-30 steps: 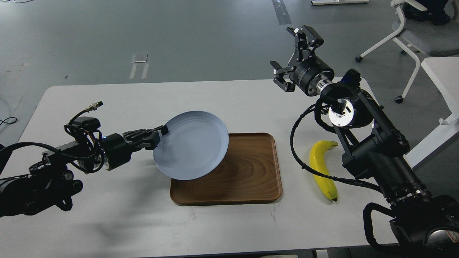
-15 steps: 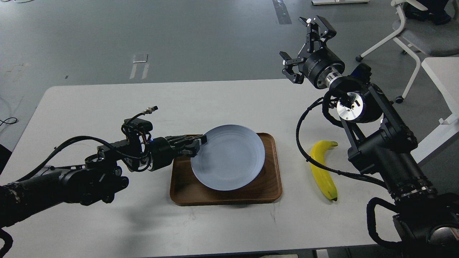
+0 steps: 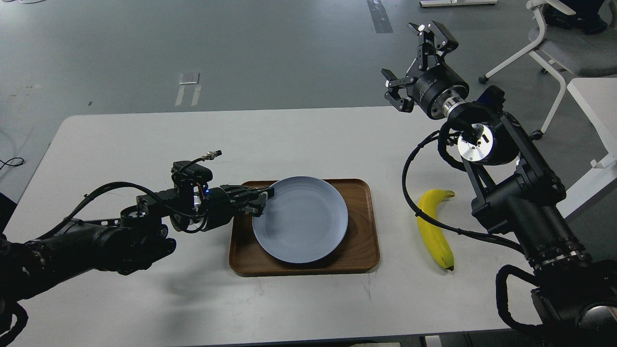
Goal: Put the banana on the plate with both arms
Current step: 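Lower the plate onto the tray, release, and raise the left gripper, then lower the right gripper to the yellow banana and grasp it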
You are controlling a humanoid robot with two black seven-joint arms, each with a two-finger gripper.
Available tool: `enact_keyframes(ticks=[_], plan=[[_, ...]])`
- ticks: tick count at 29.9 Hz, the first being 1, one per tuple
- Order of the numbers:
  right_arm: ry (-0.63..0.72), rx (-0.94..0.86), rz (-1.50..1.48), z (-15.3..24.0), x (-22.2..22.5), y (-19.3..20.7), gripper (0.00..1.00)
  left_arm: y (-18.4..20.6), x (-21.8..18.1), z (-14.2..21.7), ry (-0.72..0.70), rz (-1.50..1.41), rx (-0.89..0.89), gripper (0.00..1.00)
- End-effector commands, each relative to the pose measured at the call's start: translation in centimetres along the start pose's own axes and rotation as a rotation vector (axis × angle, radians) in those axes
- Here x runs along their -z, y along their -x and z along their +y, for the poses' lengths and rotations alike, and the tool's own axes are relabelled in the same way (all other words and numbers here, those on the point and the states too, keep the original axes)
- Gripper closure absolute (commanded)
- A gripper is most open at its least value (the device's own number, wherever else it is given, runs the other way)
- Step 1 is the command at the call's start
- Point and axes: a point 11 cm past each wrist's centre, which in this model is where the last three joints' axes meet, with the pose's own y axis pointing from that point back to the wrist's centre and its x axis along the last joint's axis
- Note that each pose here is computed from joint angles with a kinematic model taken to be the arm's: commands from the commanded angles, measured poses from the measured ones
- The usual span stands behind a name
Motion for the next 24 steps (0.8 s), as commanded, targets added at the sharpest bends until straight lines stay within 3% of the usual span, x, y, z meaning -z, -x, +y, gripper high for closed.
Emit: enact_keyframes(ticks=[1, 5, 7, 8, 11, 15, 18, 21, 24], plan=[[0.000, 0.001, 0.003, 0.0, 0.0, 0.0, 0.00, -0.9, -1.2, -0.4, 0.034, 0.006, -0.017, 0.41], [0.000, 0.001, 0.001, 0.0, 0.0, 0.0, 0.00, -1.2, -1.7, -0.6, 0.050, 0.010, -0.027, 0.24], [-0.001, 0.002, 0.003, 0.0, 0.1, 0.1, 0.00, -1.7, -1.5, -0.5, 0.045, 0.014, -0.047, 0.07], [-0.001, 0.000, 0.007, 0.0, 0.1, -0.1, 0.00, -1.9, -1.4, -0.4, 0.040, 0.021, -0.060, 0.03], [0.000, -0.013, 0.043, 0.4, 0.7, -1.0, 0.00, -5.3, -1.1, -0.2, 0.026, 0.083, -0.177, 0.02], [0.053, -0.015, 0.228, 1.5, 1.5, -2.7, 0.00, -13.9, 0.2, 1.7, 0.010, 0.374, -0.494, 0.02], [0.096, 0.009, 0.450, 2.7, 2.2, -3.0, 0.00, -19.1, 0.1, 2.8, 0.044, 0.514, -0.627, 0.02], [0.129, 0.065, 0.822, 4.6, 2.8, -2.6, 0.00, -22.2, 1.6, 3.7, -0.013, 0.585, -0.684, 0.02], [0.143, 0.140, 1.045, 6.6, 2.1, -2.3, 0.00, -22.7, 2.2, 3.5, -0.055, 0.639, -0.693, 0.02]])
